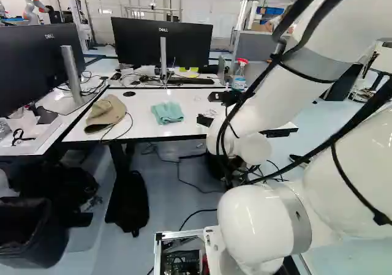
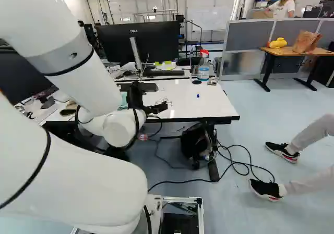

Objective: Clean the table with the green towel

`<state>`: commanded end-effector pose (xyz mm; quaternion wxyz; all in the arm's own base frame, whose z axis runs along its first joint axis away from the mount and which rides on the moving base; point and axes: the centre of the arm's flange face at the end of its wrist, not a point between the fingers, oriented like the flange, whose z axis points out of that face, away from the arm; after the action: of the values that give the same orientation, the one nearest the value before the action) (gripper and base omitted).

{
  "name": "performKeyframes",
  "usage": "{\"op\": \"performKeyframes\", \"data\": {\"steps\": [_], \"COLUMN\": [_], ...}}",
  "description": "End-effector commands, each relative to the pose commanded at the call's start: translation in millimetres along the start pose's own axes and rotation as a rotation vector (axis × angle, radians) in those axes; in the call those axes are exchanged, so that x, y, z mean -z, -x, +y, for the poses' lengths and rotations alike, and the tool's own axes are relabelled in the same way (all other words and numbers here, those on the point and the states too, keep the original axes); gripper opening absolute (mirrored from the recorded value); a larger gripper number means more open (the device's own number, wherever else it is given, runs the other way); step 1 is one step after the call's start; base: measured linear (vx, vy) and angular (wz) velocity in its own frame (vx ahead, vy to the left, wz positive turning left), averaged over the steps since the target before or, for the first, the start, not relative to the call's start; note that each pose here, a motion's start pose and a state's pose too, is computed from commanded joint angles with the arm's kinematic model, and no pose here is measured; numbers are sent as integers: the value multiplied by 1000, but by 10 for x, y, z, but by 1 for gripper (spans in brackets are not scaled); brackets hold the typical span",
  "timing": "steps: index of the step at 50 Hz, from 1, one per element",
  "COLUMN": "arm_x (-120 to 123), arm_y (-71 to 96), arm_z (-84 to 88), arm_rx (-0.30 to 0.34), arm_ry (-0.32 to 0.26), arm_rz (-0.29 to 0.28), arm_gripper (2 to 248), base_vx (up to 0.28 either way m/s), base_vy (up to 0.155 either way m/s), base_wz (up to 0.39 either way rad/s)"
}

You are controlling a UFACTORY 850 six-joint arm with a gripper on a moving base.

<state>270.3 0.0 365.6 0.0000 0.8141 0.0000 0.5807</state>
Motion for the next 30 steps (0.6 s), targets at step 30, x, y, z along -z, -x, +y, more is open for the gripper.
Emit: {"op": "performKeyframes", "data": {"steps": [30], "arm_x": [-267], "arm_y": [-390], "arm_z": [-157], "arm_rx": [15], "arm_ry": [-49], "arm_rz": [61], "arm_gripper": [247], "base_vx": [0], "base_vy": [0], "base_wz": [0]}}
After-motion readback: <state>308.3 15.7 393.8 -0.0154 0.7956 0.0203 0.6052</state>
